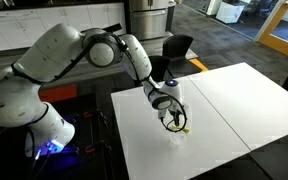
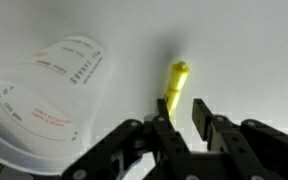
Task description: Put the marker in the cup on the table
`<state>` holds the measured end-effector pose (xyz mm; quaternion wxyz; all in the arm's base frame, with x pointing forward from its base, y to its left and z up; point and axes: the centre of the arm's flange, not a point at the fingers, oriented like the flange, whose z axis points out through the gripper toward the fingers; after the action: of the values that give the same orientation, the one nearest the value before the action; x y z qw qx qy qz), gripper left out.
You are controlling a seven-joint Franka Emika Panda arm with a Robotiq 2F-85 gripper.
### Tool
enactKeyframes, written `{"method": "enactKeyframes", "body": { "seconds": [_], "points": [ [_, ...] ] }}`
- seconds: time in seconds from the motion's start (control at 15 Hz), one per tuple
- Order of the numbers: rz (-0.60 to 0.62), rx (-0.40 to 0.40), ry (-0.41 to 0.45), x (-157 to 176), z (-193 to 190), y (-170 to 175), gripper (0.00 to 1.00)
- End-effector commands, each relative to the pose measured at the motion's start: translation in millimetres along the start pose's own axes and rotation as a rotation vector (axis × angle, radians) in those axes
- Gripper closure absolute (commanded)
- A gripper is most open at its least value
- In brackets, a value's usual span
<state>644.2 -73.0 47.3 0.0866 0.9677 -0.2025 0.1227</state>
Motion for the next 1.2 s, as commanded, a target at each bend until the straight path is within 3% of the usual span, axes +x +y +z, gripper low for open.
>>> {"method": "enactKeyframes", "body": {
  "seconds": [0.0, 0.33, 1.13],
  "points": [
    [0.026, -0.011, -0.001, 10, -2, -7, 0.37],
    [0.018, 0.006, -0.036, 14, -31, -4, 0.01],
    [-0.031, 0.056, -0.224, 20, -140, 3, 0.00]
  ]
}}
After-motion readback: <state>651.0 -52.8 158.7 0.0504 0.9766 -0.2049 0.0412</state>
